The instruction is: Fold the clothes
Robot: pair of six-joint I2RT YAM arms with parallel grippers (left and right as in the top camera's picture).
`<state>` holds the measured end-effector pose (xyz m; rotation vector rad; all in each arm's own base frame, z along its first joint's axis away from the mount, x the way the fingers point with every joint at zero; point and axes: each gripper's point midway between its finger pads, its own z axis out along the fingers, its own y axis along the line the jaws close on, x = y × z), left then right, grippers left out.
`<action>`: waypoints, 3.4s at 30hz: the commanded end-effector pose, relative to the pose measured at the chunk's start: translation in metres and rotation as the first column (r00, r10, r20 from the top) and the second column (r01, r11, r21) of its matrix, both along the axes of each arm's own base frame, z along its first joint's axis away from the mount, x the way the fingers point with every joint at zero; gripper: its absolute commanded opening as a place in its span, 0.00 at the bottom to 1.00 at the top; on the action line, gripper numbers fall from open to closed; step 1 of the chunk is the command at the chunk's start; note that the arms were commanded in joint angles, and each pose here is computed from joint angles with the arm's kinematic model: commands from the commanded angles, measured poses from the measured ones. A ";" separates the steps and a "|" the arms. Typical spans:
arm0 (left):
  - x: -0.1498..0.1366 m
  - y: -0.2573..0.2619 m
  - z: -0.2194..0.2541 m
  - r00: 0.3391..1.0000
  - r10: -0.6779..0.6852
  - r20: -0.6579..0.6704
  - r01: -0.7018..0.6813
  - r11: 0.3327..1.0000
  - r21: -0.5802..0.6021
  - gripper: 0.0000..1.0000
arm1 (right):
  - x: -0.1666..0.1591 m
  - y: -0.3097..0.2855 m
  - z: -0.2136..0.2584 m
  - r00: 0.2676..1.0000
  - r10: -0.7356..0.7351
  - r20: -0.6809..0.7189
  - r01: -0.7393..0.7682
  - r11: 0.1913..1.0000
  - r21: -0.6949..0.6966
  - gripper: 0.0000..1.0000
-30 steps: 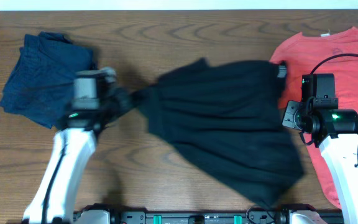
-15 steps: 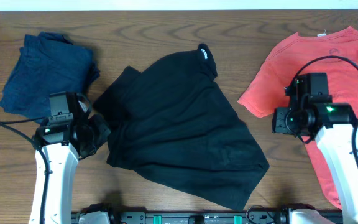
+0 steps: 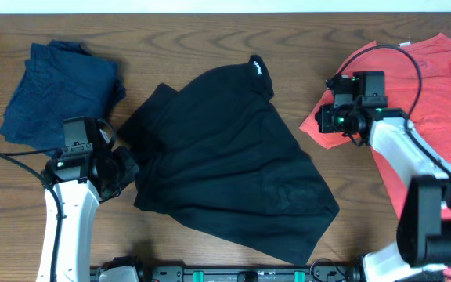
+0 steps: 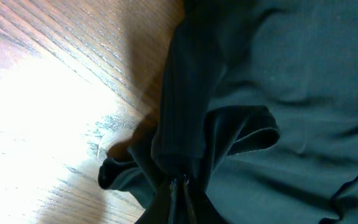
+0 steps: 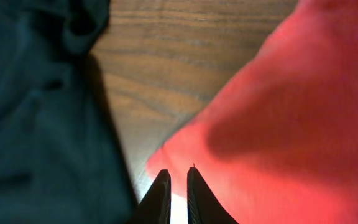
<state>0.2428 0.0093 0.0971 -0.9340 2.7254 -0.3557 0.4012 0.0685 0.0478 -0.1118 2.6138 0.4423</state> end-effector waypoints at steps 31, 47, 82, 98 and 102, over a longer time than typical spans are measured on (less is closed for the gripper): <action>-0.003 0.002 -0.003 1.000 -0.010 -0.011 0.010 1.000 0.012 0.06 | -0.078 -0.382 -0.050 0.480 -0.867 0.134 0.851 0.423 -0.310 0.16; -0.002 0.002 -0.003 1.000 -0.009 -0.010 0.010 1.000 0.012 0.06 | 0.033 -0.213 0.054 0.890 -0.448 0.083 0.371 0.819 0.437 0.44; -0.001 0.001 -0.003 1.000 -0.012 -0.003 0.012 1.000 0.009 0.06 | -0.092 0.049 -0.028 0.889 0.227 -0.398 -0.335 0.915 -0.225 0.01; 0.001 0.002 -0.002 1.000 -0.012 0.005 0.012 1.000 0.011 0.06 | -0.119 0.035 -0.028 0.843 0.164 -0.513 -0.303 0.932 -0.200 0.59; 0.001 0.002 -0.002 1.000 -0.012 0.005 0.012 1.000 0.011 0.06 | -0.120 0.037 -0.027 0.838 0.195 -0.510 -0.328 0.927 -0.184 0.01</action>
